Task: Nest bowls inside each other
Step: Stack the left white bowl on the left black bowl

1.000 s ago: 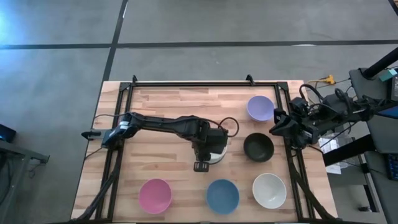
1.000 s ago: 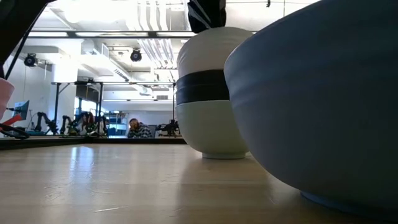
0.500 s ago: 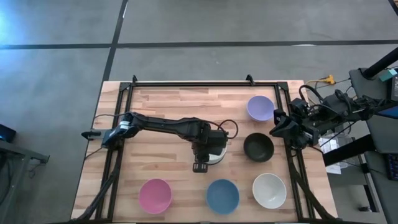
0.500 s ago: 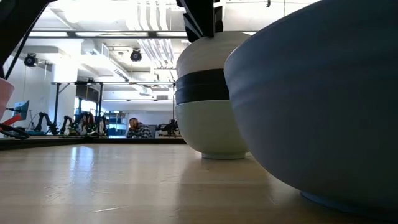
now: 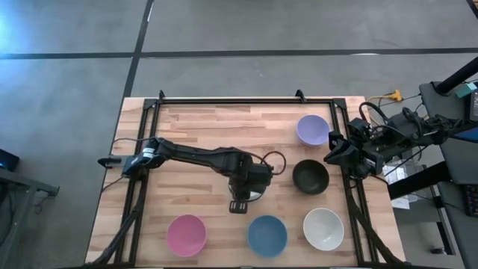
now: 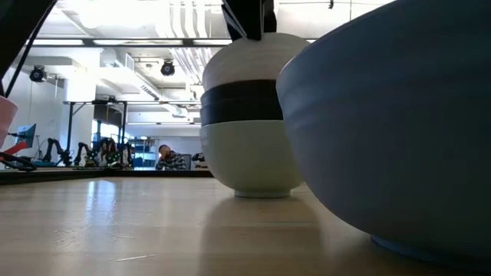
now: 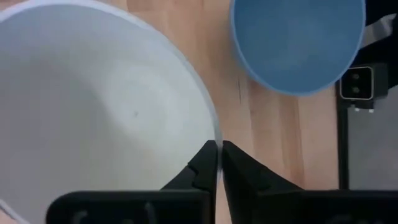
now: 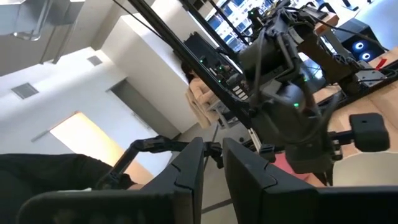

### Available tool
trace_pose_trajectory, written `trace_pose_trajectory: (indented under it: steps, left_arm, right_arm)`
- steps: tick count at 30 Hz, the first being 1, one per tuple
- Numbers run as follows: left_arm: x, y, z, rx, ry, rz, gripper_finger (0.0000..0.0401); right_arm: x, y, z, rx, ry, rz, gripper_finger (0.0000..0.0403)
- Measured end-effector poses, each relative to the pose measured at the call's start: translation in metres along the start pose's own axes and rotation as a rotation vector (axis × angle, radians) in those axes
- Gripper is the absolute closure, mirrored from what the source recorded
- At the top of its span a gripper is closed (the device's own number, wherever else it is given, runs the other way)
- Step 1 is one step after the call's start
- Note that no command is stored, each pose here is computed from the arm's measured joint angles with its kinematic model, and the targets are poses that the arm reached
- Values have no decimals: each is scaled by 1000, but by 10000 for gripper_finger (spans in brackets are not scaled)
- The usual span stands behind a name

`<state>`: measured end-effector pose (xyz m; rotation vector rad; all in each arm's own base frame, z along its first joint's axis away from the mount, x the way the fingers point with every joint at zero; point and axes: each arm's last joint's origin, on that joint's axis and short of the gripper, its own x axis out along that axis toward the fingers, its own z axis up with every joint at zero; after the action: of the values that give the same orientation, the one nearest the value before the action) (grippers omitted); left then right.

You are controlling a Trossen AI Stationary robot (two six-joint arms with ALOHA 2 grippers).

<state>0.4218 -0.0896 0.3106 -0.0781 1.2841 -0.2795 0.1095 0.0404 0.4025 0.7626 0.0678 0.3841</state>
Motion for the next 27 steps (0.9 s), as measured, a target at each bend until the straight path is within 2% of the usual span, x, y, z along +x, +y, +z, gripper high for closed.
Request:
trace_pose_trajectory:
  steps: [8, 15, 23, 27]
  left_arm:
    - [-9, -15, -4, 35, -28, 80, 400]
    - [-21, -24, -6, 68, -48, 198, 401]
    - [-13, -44, -12, 232, -13, 278, 401]
    - [-10, -44, -12, 249, 0, 291, 401]
  right_arm:
    - [0, 0, 0, 0, 0, 0, 346]
    - [0, 0, 0, 0, -1, 0, 346]
    - [0, 0, 0, 0, -1, 1, 346]
    - [1, 0, 0, 0, 1, -1, 346]
